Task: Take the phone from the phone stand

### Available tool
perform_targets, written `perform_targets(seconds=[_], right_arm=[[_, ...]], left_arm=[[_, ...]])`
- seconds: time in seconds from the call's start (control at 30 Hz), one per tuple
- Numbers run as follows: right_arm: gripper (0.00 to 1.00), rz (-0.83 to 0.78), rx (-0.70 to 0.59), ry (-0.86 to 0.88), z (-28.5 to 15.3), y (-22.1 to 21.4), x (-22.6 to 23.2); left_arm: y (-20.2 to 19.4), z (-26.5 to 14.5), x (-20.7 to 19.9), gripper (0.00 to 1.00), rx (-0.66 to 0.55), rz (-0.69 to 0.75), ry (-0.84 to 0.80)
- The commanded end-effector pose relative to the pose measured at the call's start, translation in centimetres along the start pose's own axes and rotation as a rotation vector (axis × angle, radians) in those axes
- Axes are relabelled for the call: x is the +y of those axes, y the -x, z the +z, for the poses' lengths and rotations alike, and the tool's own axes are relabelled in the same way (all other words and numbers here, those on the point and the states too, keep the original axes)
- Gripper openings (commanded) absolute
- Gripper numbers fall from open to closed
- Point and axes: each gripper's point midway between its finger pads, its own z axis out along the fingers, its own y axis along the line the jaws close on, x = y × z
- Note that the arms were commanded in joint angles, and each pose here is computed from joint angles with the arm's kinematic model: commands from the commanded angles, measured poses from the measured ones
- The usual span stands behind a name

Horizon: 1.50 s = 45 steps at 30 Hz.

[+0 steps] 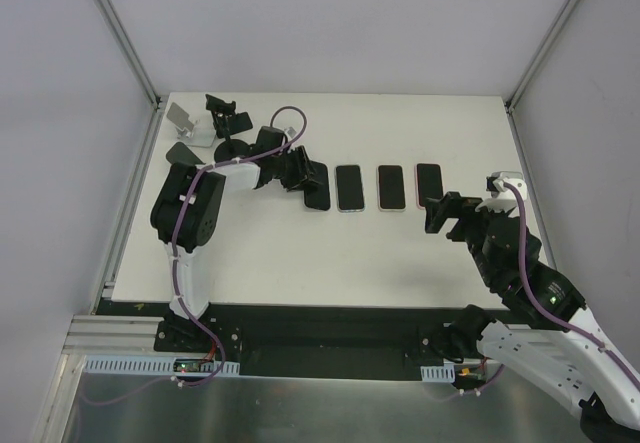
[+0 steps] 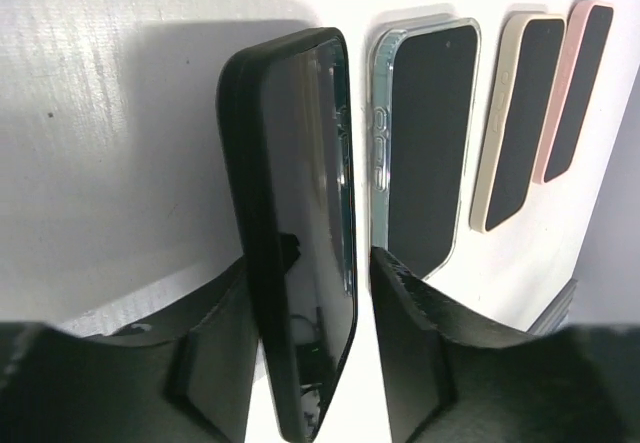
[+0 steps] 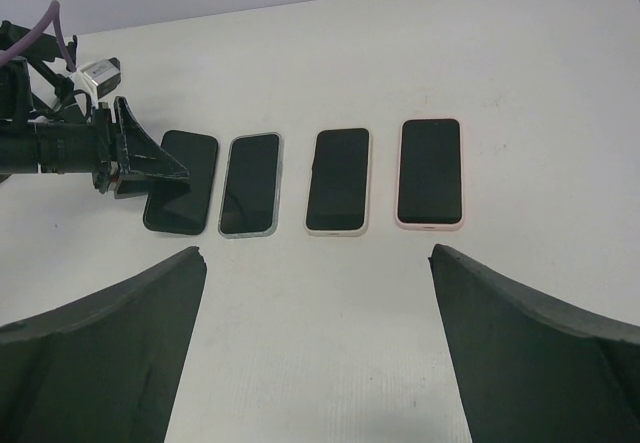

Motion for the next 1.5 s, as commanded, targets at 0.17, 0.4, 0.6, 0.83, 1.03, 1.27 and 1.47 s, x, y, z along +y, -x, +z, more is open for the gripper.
perform_targets(seconds=[0.17,0.4,0.6,0.83,1.03,1.27,1.47], right_arm=[[0.97,0.033,-0.029,0.018,-0.6,1.7,0.3],[0.97,0.047,-0.026,0.016,-0.5,1.4,0.3],[0.97,0.062,-0.024,0.007,-0.6,1.3,0.2],[0.97,0.074,-0.015,-0.007,-0.6,1.0,-0.1],[0.96,0.042,-0.019,-0.059,-0.6,0.8,-1.2],[0.96,-0.028,0.011,-0.095,0.3,0.6,-1.3],[0.96,-0.079,0.008,-0.134,0.7,1.6,-1.6]], left_arm=[[1.7,-0.7,-0.1,0.58,-0.031,0.071,0.041],[1.7,-1.3,0.6,0.72,-0.040,0.121,0.090],[2.6,-1.3,0.8,0.85,-0.048,0.175,0.117],[3.3,-2.3,0.9,0.99,-0.056,0.216,0.170],[4.7,-6.0,-0.7,0.99,-0.145,0.293,0.209],[6.5,-16.2,-3.5,0.99,-0.367,0.261,0.186],[6.6,-27.7,-3.5,0.99,-0.628,0.236,0.272]])
